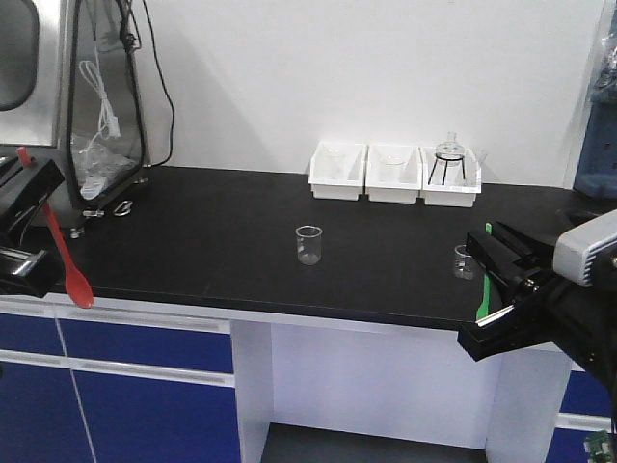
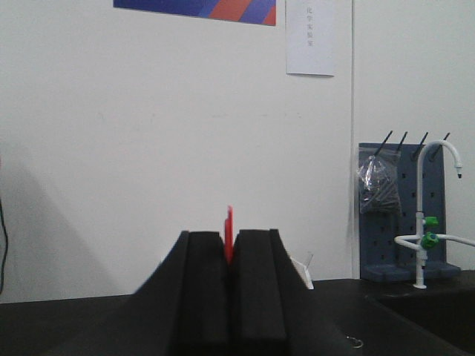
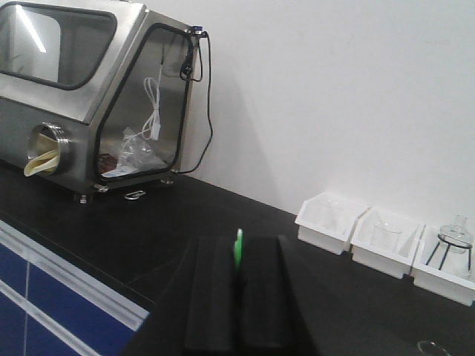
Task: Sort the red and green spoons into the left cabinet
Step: 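Drive the base away from the bench holding both spoons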
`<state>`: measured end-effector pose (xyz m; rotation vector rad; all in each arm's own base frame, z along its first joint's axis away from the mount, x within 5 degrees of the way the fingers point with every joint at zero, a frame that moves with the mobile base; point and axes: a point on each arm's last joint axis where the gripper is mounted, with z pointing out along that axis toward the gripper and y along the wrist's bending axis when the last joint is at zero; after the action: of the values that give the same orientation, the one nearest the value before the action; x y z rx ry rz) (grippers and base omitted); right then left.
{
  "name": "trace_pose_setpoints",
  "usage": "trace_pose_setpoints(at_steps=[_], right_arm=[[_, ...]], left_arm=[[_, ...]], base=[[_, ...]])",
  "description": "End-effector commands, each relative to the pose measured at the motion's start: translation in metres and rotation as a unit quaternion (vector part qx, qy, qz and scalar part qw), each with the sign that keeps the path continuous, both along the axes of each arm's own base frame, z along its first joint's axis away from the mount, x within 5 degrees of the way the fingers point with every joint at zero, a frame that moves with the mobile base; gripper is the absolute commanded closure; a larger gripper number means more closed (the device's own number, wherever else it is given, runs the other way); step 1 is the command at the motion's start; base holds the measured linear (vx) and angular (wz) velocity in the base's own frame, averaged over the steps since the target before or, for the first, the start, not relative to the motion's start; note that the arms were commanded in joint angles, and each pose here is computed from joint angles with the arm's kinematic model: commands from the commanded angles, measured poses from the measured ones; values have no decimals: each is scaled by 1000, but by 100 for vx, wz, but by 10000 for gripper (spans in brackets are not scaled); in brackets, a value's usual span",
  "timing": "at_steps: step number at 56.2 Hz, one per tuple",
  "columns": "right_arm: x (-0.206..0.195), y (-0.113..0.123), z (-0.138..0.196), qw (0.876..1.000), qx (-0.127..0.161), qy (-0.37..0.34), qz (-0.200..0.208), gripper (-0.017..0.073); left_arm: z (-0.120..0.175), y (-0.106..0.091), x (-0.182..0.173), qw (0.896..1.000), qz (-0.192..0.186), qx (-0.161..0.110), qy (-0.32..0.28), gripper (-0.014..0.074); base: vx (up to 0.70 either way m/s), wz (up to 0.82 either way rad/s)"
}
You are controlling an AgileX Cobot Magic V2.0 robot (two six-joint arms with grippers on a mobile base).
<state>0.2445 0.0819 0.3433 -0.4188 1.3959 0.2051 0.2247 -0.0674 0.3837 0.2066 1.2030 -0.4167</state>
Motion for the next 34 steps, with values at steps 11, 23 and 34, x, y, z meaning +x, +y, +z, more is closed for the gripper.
trace_pose_setpoints(at_steps=[11,23,34], right_arm=[[-6,-1,21,998,23,-56,9,568],[-6,-1,21,998,23,-56,9,568],[-6,-1,21,998,23,-56,9,568]], left_arm=[[20,0,-8,998,-9,-23,-52,600],[20,0,-8,998,-9,-23,-52,600],[20,0,-8,998,-9,-23,-52,600]], base=[[-13,30],[-6,35],[-2,49]])
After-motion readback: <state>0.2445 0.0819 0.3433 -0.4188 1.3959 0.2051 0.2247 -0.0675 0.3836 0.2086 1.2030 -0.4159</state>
